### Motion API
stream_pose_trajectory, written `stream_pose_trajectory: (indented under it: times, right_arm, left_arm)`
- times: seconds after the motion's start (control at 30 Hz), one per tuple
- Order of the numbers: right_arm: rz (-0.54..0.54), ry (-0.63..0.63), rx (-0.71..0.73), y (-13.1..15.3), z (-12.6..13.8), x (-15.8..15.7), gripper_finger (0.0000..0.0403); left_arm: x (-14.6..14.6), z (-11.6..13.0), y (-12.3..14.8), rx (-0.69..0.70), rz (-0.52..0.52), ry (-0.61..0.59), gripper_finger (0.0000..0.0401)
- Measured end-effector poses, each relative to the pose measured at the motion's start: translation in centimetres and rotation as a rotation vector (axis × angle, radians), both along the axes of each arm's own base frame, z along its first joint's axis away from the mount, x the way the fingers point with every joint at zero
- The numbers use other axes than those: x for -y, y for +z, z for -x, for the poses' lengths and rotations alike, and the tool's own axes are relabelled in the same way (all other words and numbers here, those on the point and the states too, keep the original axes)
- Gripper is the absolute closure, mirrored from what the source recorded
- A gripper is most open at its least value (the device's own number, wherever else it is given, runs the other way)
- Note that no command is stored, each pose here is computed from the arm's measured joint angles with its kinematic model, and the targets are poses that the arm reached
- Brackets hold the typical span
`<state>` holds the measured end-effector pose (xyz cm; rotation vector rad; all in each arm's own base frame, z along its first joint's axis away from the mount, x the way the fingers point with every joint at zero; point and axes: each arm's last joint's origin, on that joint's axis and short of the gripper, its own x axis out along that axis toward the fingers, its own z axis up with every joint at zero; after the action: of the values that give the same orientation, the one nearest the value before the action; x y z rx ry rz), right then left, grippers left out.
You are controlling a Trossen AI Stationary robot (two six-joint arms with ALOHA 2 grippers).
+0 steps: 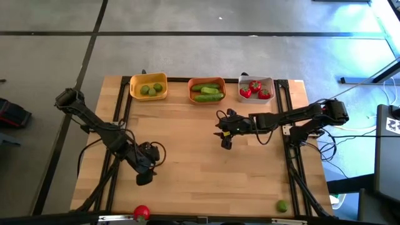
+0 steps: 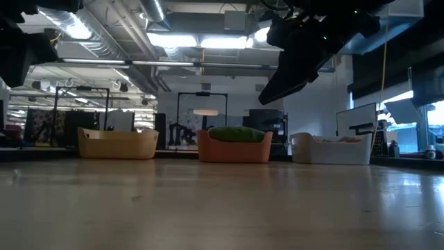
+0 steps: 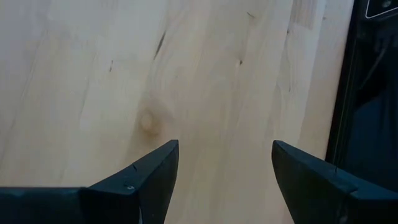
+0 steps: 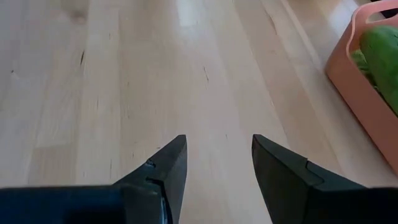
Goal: Sort produce into baskets
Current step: Put the tomato into the white bin
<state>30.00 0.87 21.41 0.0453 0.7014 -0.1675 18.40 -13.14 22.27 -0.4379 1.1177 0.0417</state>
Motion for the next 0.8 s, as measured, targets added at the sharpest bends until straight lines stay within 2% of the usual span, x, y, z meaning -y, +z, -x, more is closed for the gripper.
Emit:
stream_pose_trajectory:
  times: [0.27,0.4,0.8]
  right_arm:
    - [-0.013,-0.02,-0.016,-0.15,0.12,0.03,0.0154]
    - [-0.011,-0.023,-0.02,-0.17,0.14,0.04,0.0129]
    - [-0.007,-0.02,-0.02,-0.17,0.14,0.04,0.0122]
  left_arm:
    - [-0.01,0.0,-0.01,0.0,-0.001,0.001,0.015]
    - [-0.03,0.0,-0.02,0.002,-0.005,0.003,0.015]
    - [0.17,-0.23,0.14,0.031,0.012,-0.018,0.015]
